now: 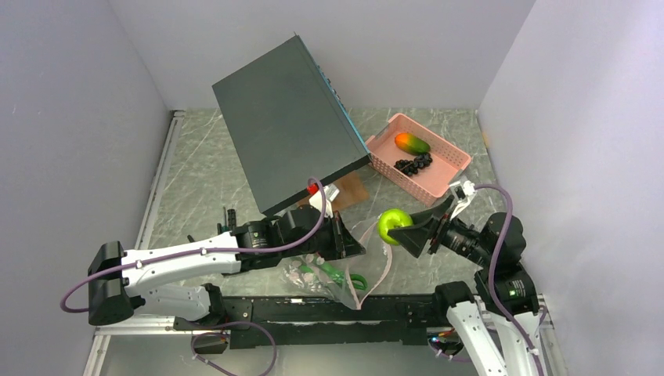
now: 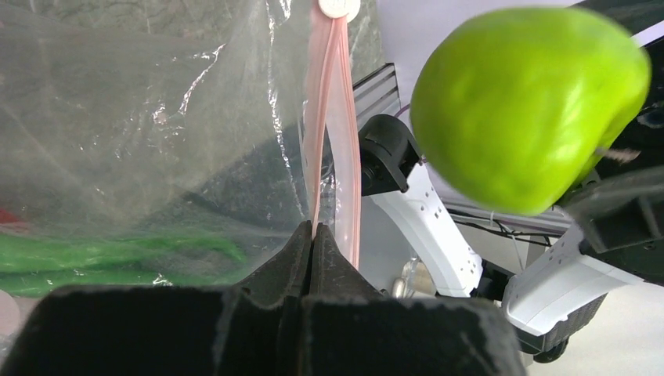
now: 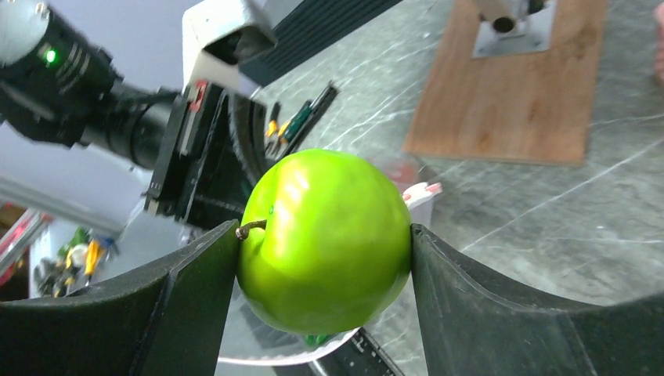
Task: Place the food in the zip-top bag and seal the zipper
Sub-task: Place the fake fruit in the zipper food storage bag.
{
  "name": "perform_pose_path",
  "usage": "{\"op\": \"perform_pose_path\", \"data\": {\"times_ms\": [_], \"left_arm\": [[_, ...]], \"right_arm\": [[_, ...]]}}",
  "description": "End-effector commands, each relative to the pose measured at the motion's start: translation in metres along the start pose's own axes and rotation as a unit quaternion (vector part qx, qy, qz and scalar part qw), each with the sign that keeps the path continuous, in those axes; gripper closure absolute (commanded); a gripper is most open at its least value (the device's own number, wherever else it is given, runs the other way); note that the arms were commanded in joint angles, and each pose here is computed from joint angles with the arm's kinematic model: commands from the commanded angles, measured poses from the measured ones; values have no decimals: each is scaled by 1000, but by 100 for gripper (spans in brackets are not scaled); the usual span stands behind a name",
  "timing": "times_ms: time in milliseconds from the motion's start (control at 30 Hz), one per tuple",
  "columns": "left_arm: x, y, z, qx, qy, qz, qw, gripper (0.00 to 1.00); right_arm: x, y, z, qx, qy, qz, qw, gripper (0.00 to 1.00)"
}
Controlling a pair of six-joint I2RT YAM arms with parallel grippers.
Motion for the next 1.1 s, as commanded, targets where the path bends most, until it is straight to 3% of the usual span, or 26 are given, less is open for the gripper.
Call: {"op": "perform_pose_path", "data": {"times_ms": [0, 233, 367, 733, 967, 1067], "left_arm": [[11, 13, -33, -19, -56, -20, 998, 100], [16, 17, -42, -26, -65, -29, 997, 100], [18, 18, -44, -28, -67, -31, 997, 100], [17, 23, -53, -35, -76, -38, 996, 100], [18, 25, -54, -37, -77, -47, 995, 100], [17, 24, -51, -37, -73, -45, 996, 100]], "right_arm": [[6, -16, 17, 25, 81, 36, 996, 98], [4, -19, 16, 22, 94, 46, 994, 88], [1, -20, 12, 17, 90, 48, 995, 70], [-2, -23, 13, 3, 112, 72, 991, 42], [-3, -22, 9, 1, 94, 71, 993, 10], [-4, -20, 8, 3, 87, 74, 994, 1]]}}
Point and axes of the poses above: each gripper's point midway between its finger pads, its own x axis back along the fingers, its own z axis along the line the jaws close on, y = z × x, the point moved 5 cm from there along x, back along the fingers, and after that the axes turned 1 degree about -x, right-handed, at the moved point
